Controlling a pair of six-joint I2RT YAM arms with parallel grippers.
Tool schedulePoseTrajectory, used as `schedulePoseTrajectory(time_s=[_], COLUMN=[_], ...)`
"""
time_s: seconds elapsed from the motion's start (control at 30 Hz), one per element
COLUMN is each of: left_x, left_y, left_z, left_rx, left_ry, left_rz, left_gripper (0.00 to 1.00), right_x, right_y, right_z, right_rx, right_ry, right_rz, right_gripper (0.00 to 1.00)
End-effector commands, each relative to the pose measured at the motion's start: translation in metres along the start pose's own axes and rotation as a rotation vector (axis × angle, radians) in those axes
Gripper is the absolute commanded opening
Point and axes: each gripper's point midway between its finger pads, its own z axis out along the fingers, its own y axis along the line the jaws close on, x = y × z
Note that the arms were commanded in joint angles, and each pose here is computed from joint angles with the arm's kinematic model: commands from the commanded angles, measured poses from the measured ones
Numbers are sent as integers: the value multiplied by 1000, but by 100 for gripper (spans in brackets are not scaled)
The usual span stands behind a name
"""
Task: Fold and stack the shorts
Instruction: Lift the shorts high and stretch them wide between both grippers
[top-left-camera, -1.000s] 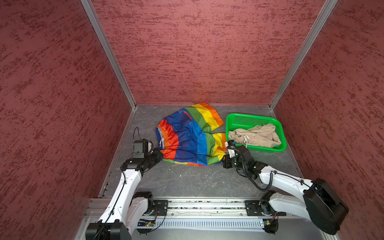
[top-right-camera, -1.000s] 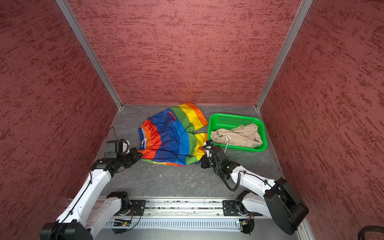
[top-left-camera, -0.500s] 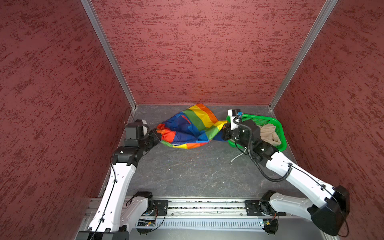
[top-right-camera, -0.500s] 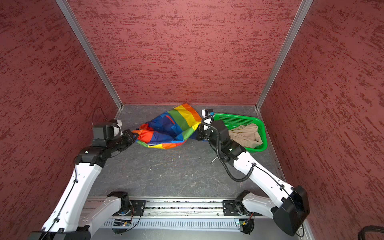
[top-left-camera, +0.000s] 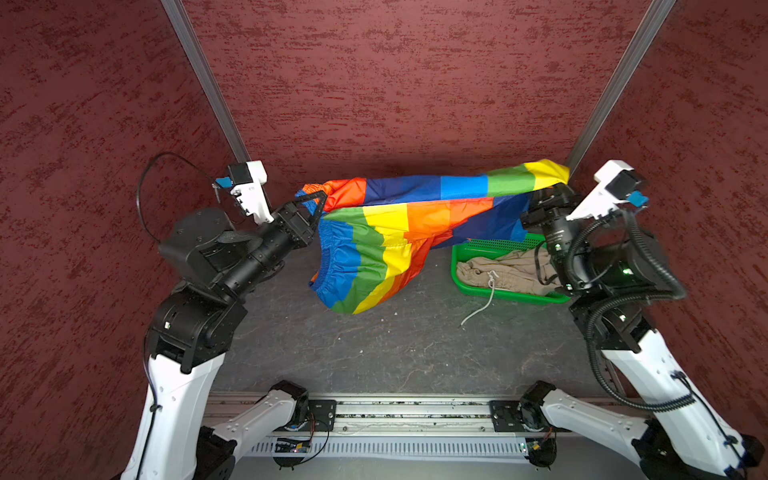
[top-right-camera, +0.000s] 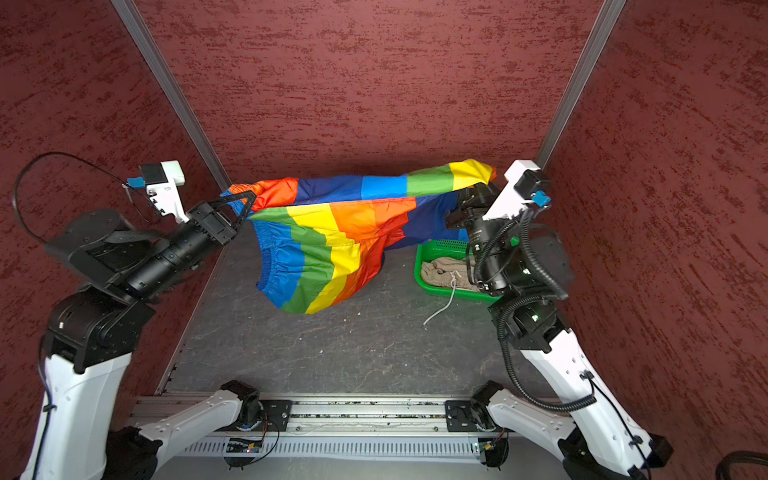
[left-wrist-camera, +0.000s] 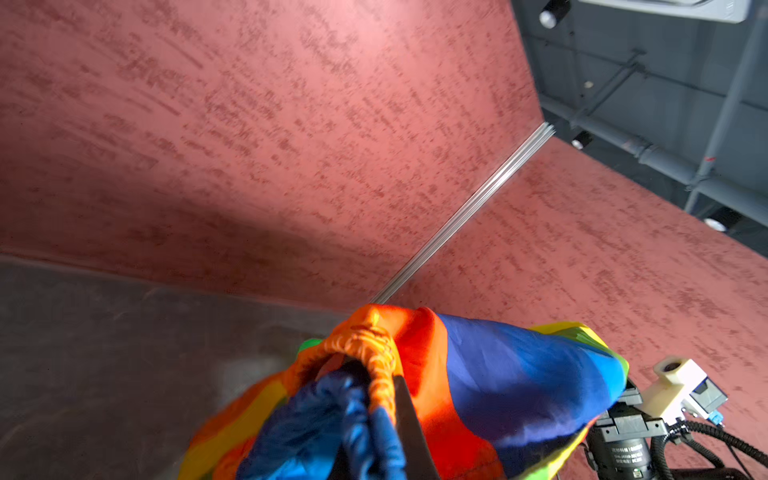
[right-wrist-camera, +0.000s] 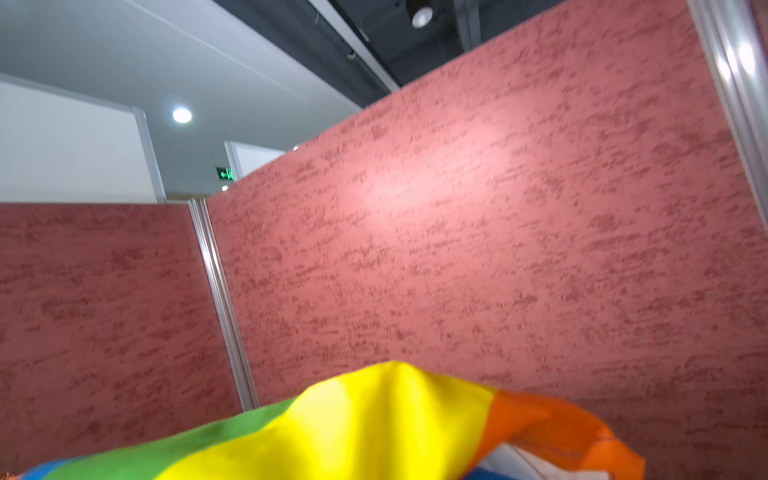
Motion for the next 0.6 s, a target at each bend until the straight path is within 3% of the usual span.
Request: schedulePoseTrajectory(time_s=[0.0, 0.13, 0.27, 0.37, 0.57], left_x=[-23, -37, -38, -31, -11], left_y=[-47, -69, -63, -41, 6], left_z=[-16, -33, -38, -33, -31], left_rx=[165, 224, 192, 118, -49], left_ry=[-50, -76, -93, -104, -105], left_rz=[-10, -21, -36, -50, -92], left_gripper=[0, 0, 0, 0, 0], right_x=[-89, -128, -122, -86, 38], right_y=[-10, -11, -6, -4, -8], right_z=[-21, -19, 9, 40, 96], right_rx=[57, 106, 139, 169, 216], right_ry=[-252, -336, -295, -202, 24], right_rz=[30, 0, -48, -86, -156], right_gripper=[0, 0, 0, 0, 0])
